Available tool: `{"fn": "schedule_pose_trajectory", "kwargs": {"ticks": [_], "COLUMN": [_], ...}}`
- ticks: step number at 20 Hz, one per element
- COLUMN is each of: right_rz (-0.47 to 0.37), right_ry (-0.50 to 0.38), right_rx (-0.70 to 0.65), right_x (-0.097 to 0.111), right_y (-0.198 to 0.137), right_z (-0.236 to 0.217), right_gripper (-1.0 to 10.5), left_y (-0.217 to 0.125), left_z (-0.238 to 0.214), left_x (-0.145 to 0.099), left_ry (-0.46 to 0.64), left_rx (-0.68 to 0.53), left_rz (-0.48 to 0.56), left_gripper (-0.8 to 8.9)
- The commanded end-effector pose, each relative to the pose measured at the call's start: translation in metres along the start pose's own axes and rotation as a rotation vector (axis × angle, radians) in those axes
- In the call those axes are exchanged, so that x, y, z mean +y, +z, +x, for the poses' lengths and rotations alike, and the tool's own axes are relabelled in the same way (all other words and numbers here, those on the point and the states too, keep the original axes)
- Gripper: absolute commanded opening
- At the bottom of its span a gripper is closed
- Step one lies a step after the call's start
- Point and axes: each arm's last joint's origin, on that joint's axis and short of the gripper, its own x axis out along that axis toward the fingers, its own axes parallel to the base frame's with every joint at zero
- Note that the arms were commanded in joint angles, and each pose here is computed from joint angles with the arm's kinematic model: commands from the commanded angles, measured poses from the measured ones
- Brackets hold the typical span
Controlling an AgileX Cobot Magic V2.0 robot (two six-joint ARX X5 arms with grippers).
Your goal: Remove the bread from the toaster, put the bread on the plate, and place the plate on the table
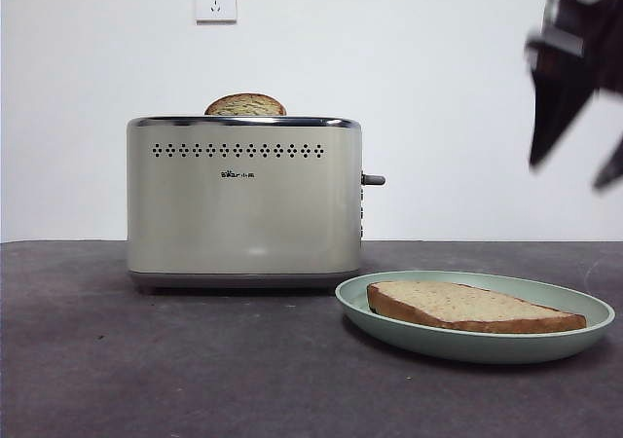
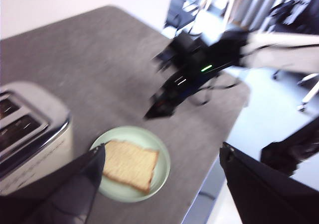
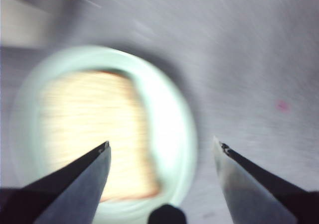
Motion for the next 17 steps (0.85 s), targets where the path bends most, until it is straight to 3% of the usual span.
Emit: {"fn": "schedule_pose_trajectory", "kwargs": {"ticks": [1,5,9,12,13,15,17], "right_rz": [-0.027,-0.096,-0.136,-0.152,-0.157,-0.175,-0.18], "right_ry": [0.133,0.306,0.333,0.334,0.334,0.332,0.332], "right_rx": [-0.101,-0.252,-0.317,-0.347,-0.354,-0.369,-0.377], "right_x": [0.017,0.041,0.049,0.053,0.053,0.054,0.055], "right_y": [-0.008,-0.035,-0.053,-0.062,-0.064,-0.068,-0.07], "right_z": [-0.039,-0.099,-0.124,-0.135,-0.137,-0.142,-0.144], "right_gripper": [3.5,3.4,3.4,1.9,1.2,-0.3,-0.1], "left_y": [-0.004,-0.013,-0.017,-0.019,-0.02,-0.021,-0.021], "left_z": [0.004,0.009,0.012,0.013,0.013,0.013,0.013], "left_x": [0.003,0.008,0.012,0.013,0.013,0.012,0.012], "left_ry": [0.045,0.134,0.196,0.193,0.192,0.184,0.18], "left_rx": [0.048,0.164,0.224,0.257,0.265,0.281,0.282], "left_rz": [0.002,-0.019,-0.015,0.001,0.007,0.046,0.058], "left_gripper": [3.82,3.77,3.72,3.55,2.88,-0.24,-0.08]}}
